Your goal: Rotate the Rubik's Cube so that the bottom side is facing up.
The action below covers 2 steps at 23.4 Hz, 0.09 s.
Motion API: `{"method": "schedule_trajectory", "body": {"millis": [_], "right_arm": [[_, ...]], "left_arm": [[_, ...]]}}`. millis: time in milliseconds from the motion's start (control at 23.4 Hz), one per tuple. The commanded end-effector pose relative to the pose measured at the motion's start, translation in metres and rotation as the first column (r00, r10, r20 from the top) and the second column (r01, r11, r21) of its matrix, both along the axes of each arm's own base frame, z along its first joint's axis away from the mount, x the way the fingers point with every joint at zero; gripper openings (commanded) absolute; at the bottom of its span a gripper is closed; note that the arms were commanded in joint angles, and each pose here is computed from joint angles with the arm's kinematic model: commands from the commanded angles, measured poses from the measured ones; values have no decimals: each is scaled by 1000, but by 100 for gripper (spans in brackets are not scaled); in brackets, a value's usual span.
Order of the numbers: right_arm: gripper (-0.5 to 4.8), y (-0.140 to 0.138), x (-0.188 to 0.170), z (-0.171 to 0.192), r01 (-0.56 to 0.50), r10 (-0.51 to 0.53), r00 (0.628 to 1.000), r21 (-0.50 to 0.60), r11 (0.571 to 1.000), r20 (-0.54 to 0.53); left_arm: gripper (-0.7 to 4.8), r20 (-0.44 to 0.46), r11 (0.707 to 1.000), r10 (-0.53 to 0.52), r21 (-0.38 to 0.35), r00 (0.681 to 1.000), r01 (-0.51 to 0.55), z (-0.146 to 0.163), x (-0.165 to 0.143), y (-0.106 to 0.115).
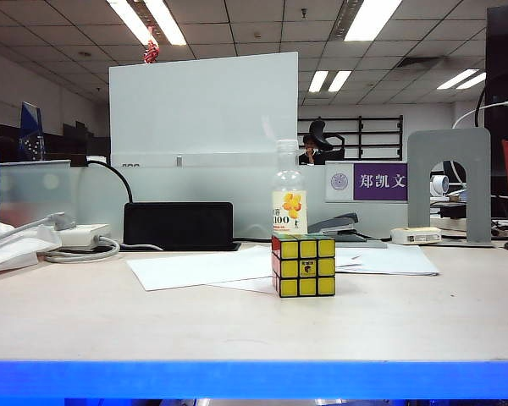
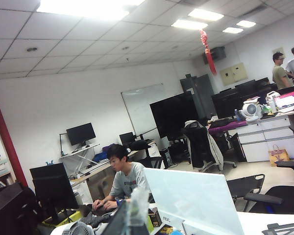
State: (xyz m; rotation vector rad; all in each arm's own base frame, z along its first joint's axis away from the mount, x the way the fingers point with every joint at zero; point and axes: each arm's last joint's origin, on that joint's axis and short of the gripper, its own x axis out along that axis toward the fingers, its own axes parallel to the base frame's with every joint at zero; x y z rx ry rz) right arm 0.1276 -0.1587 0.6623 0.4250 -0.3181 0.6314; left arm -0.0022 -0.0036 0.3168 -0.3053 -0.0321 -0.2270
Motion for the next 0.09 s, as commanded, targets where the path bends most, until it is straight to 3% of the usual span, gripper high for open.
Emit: {"method": "schedule_trajectory", "body": {"millis": [43, 85], "right_arm": [[-6, 1, -1, 1, 0, 0, 1000, 8, 1000, -4], [-6, 1, 0, 1, 0, 0, 1000, 12, 1000, -8]], "left_arm": [[-5, 17, 1000, -7, 1, 1000, 7, 2, -1, 0], [-5, 17, 1000, -6, 1, 1000, 6, 2, -1, 0]]}}
